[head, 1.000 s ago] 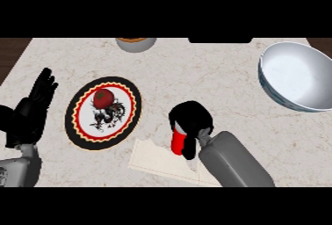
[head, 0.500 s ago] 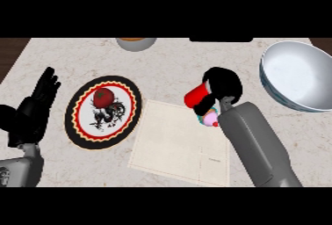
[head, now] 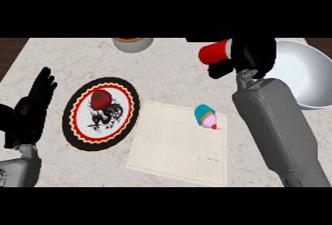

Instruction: Pick the can from the placemat and place it in the bowl

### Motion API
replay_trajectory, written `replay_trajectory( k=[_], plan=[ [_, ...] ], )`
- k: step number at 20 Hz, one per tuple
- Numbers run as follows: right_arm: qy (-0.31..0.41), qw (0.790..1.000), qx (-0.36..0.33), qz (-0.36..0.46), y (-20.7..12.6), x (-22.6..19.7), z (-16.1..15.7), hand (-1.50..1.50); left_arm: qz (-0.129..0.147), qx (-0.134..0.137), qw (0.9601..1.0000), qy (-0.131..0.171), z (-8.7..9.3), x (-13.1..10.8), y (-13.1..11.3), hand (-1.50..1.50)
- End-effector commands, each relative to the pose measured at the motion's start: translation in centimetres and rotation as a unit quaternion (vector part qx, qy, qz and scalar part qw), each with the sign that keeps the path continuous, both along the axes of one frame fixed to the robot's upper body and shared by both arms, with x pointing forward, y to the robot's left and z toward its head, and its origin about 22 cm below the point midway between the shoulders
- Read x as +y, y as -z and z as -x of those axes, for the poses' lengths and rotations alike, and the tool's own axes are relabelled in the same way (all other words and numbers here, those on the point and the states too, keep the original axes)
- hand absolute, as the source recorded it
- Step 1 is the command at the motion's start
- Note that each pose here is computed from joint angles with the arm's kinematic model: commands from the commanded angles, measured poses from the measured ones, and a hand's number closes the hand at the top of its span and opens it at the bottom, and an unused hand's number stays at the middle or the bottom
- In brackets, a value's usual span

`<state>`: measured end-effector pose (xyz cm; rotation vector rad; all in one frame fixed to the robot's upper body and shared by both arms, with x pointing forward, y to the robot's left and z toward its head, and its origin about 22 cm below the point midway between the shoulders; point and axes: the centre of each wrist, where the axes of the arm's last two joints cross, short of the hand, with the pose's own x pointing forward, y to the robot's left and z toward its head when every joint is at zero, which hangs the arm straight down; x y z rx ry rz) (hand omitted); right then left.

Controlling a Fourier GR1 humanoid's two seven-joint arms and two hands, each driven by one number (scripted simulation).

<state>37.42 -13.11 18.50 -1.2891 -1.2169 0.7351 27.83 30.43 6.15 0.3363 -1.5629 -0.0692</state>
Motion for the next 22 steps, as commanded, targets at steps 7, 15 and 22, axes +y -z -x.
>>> replay_trajectory(
  k=[7,15,22],
  plan=[
    [0.074,0.992,-0.098,-0.041,-6.7,-4.7,2.0,1.5,0.0,-0.011,0.9999,-0.002,1.6,1.8,1.2,0.0],
    [0.08,0.985,-0.106,-0.106,-4.7,-14.3,0.1,1.5,0.001,-0.001,1.0,0.008,0.0,0.1,-0.4,0.0],
    [0.083,0.984,-0.11,-0.117,0.0,-20.7,-2.3,1.5,0.003,-0.008,0.9999,0.011,1.3,0.3,0.3,0.0]
  ],
)
